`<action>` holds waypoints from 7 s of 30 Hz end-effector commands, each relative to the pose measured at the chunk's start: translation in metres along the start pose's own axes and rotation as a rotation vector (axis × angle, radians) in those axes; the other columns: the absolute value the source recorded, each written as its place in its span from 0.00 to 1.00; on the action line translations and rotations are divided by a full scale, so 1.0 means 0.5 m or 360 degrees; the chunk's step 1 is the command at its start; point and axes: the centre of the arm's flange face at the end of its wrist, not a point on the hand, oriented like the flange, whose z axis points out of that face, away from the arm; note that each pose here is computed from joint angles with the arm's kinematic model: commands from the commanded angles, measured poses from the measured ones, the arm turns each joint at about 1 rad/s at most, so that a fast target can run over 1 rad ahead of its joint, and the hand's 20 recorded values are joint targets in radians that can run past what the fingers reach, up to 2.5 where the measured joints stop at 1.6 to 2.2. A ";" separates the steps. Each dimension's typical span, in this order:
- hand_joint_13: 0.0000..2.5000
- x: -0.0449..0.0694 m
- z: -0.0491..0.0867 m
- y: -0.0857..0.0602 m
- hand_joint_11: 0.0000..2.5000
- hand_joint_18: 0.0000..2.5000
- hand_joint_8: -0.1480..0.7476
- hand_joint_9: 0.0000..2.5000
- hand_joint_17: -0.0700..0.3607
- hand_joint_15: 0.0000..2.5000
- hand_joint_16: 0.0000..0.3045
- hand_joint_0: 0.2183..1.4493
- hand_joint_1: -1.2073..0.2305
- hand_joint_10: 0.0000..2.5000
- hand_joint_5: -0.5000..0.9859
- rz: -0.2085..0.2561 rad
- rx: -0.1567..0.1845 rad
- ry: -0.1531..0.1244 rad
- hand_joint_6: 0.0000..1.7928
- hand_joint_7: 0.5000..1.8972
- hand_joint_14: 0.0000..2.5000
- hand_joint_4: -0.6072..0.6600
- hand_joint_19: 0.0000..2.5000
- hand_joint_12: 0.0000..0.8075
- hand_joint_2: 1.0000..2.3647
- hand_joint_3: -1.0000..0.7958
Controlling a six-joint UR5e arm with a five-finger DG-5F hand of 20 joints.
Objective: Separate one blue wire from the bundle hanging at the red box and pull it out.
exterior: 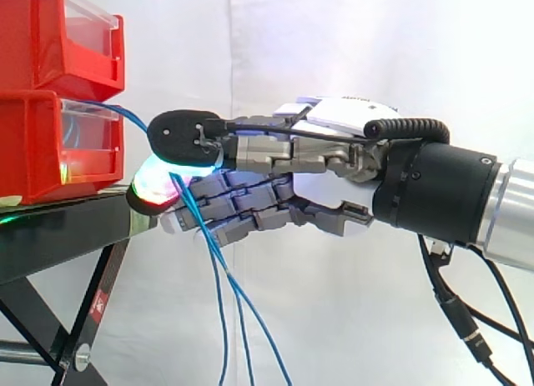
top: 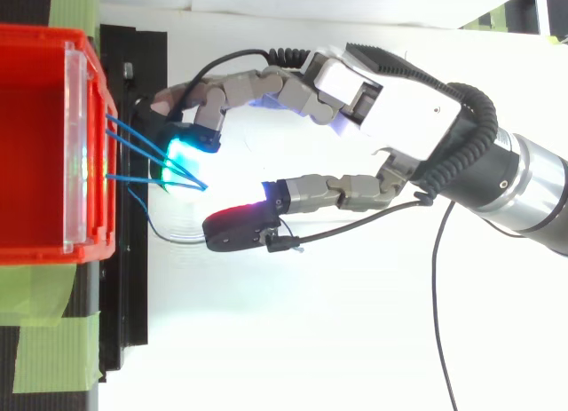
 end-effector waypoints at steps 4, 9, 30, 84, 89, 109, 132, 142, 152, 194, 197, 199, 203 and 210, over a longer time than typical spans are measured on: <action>0.23 0.001 0.001 0.001 0.22 0.24 0.53 0.25 0.44 0.16 0.17 0.34 0.33 0.01 0.20 0.0038 -0.0008 0.0006 0.46 0.32 0.01 0.63 0.21 0.48 0.02 0.52; 0.27 0.005 0.000 0.003 0.23 0.25 0.54 0.29 0.42 0.17 0.16 0.33 0.31 0.01 0.21 0.0146 -0.0025 0.0039 0.45 0.36 0.01 0.61 0.21 0.46 0.02 0.56; 0.27 0.023 -0.034 -0.015 0.21 0.24 0.55 0.29 0.39 0.16 0.15 0.34 0.31 0.00 0.22 0.0925 0.0191 0.0209 0.45 0.37 0.01 0.63 0.19 0.45 0.02 0.55; 0.41 -0.009 -0.036 0.036 0.31 0.48 0.55 0.31 0.40 0.51 0.15 0.35 0.33 0.01 0.21 0.1152 0.0438 0.0273 0.45 0.37 0.59 0.65 0.57 0.41 0.02 0.51; 0.40 -0.024 -0.036 0.056 0.32 0.50 0.55 0.31 0.38 0.49 0.14 0.36 0.33 0.00 0.21 0.1091 0.0429 0.0281 0.45 0.37 0.68 0.65 0.63 0.40 0.02 0.51; 0.34 -0.060 -0.042 0.097 0.52 0.50 0.50 0.35 0.38 0.49 0.14 0.36 0.33 0.43 0.21 0.0841 0.0433 0.0314 0.45 0.36 0.87 0.65 0.64 0.42 0.02 0.50; 0.31 -0.104 -0.035 0.134 0.53 0.46 0.51 0.30 0.37 0.51 0.13 0.37 0.26 0.48 0.21 0.0716 0.0383 0.0296 0.45 0.33 0.87 0.68 0.63 0.44 0.02 0.48; 0.29 -0.113 -0.033 0.141 0.52 0.44 0.51 0.29 0.37 0.50 0.13 0.37 0.25 0.51 0.20 0.0518 0.0350 0.0311 0.46 0.33 0.88 0.67 0.62 0.43 0.02 0.47; 0.28 -0.118 -0.032 0.138 0.52 0.42 0.50 0.28 0.36 0.51 0.13 0.39 0.23 0.51 0.20 0.0457 0.0346 0.0313 0.47 0.35 0.89 0.66 0.62 0.44 0.02 0.48; 0.25 -0.159 -0.026 0.163 0.52 0.37 0.51 0.30 0.35 0.50 0.12 0.29 0.40 0.52 0.21 0.0232 0.0279 0.0288 0.46 0.35 0.94 0.67 0.58 0.44 0.00 0.32; 0.25 -0.161 -0.025 0.162 0.53 0.37 0.51 0.30 0.36 0.49 0.12 0.29 0.43 0.51 0.21 0.0224 0.0281 0.0278 0.45 0.36 0.94 0.67 0.58 0.43 0.00 0.32; 0.25 -0.164 -0.025 0.160 0.53 0.37 0.51 0.30 0.36 0.50 0.12 0.28 0.43 0.51 0.21 0.0208 0.0284 0.0271 0.45 0.36 0.94 0.67 0.58 0.44 0.00 0.32; 0.25 -0.167 -0.024 0.158 0.53 0.37 0.51 0.30 0.36 0.49 0.12 0.28 0.45 0.50 0.21 0.0183 0.0286 0.0265 0.45 0.36 0.93 0.67 0.58 0.44 0.00 0.31; 0.25 -0.173 -0.023 0.154 0.53 0.37 0.50 0.31 0.36 0.48 0.12 0.29 0.45 0.50 0.21 0.0135 0.0287 0.0258 0.45 0.37 0.92 0.67 0.57 0.43 0.00 0.31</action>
